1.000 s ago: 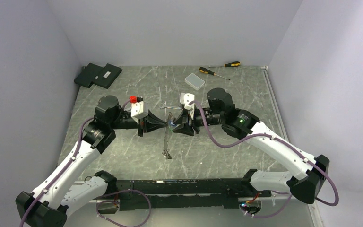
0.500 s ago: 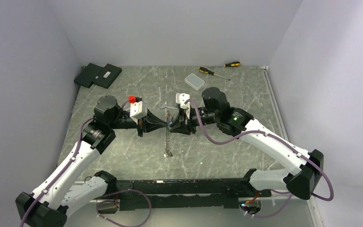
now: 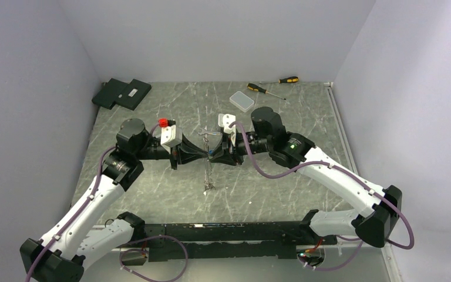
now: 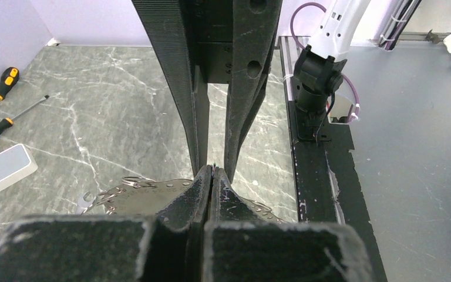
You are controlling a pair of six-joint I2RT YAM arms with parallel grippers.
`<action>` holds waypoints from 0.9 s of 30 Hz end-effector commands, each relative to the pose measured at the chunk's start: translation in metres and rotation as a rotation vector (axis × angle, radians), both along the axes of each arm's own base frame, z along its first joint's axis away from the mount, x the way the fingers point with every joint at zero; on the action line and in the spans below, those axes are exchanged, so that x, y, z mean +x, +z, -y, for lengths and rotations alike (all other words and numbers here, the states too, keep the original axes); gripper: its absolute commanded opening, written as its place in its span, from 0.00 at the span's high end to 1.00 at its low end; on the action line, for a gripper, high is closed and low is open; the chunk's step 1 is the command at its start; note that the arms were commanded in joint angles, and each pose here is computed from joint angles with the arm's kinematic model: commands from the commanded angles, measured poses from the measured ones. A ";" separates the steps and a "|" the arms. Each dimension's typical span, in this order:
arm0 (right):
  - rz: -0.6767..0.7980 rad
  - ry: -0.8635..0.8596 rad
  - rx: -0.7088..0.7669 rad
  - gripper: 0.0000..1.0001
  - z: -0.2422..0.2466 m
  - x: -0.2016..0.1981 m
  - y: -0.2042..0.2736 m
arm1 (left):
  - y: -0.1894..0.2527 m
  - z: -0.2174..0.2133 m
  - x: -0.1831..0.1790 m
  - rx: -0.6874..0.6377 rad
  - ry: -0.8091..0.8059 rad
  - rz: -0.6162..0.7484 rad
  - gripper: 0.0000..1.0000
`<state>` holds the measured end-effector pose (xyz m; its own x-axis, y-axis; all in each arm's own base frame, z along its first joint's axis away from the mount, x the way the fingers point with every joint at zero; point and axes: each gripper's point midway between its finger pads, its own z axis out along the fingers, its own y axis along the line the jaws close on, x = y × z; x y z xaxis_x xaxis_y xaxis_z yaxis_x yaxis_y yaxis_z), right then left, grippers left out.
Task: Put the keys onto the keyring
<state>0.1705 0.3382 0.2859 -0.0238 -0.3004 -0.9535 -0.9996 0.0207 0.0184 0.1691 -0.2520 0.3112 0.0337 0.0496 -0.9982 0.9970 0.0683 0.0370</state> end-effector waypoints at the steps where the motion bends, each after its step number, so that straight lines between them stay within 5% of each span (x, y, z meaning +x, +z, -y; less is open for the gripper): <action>1: 0.064 0.015 0.072 0.78 -0.005 0.002 0.032 | 0.016 0.001 -0.003 -0.041 -0.035 0.053 1.00; 13: 0.072 0.018 0.084 0.72 -0.005 0.002 0.036 | 0.015 0.002 -0.005 -0.043 -0.044 0.051 1.00; 18: 0.085 0.003 0.091 0.61 -0.005 0.004 0.039 | 0.014 0.002 -0.006 -0.041 -0.052 0.046 1.00; 27: 0.090 0.012 0.106 0.65 -0.005 0.003 0.045 | 0.013 0.002 -0.006 -0.040 -0.056 0.043 1.00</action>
